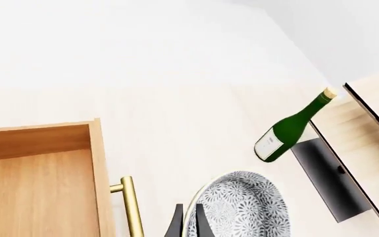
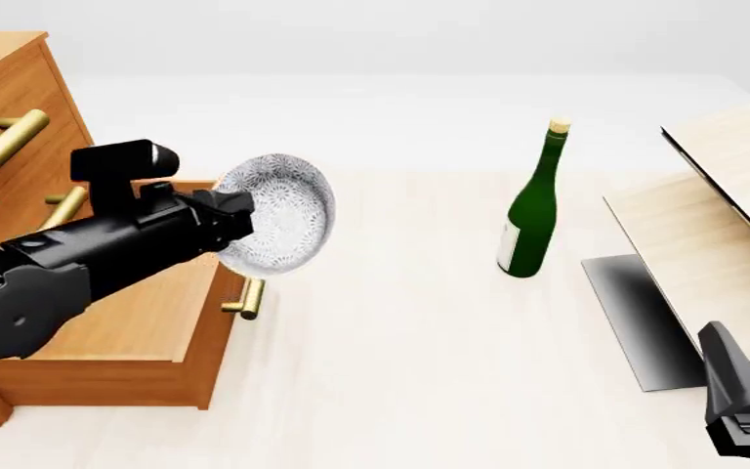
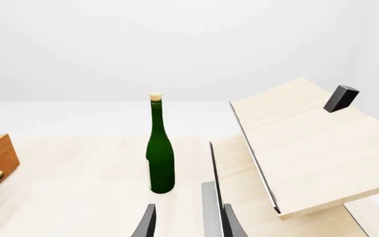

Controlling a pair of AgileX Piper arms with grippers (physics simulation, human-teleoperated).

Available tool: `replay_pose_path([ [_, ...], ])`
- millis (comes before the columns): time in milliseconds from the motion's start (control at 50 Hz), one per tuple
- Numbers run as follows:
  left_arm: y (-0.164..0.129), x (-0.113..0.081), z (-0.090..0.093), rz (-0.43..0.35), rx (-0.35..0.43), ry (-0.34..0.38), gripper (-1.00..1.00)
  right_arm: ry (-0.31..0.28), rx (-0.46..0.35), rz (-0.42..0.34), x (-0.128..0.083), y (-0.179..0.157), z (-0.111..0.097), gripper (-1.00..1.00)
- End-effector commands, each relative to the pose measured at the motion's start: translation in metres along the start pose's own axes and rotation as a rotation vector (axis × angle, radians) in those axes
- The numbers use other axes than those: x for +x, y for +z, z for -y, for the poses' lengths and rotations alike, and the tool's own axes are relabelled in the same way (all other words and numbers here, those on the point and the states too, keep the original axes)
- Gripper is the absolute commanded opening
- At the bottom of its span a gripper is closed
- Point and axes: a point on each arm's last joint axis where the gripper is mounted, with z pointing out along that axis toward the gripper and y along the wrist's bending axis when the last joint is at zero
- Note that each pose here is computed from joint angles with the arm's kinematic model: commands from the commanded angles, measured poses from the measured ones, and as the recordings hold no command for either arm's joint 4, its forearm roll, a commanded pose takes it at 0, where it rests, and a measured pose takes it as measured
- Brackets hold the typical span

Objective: Put the bowl in the bottom drawer of the cabinet and close it.

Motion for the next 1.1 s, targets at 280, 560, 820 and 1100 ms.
replay_pose_path([
  [280, -0.037, -0.016, -0.017, 0.085, -0.071, 0.009, -1.0, 0.0, 0.0, 0.0, 0.0, 0.0, 0.0, 1.0],
  [560, -0.05, -0.02, -0.035, 0.126, -0.151, 0.032, -1.0, 0.0, 0.0, 0.0, 0.0, 0.0, 0.0, 1.0],
  [820, -0.055, -0.018, -0.051, 0.153, -0.225, 0.055, -1.0, 0.0, 0.0, 0.0, 0.0, 0.0, 0.0, 1.0],
  [1100, -0.06, -0.011, -0.071, 0.159, -0.314, 0.056, -1.0, 0.0, 0.0, 0.0, 0.0, 0.0, 0.0, 1.0],
])
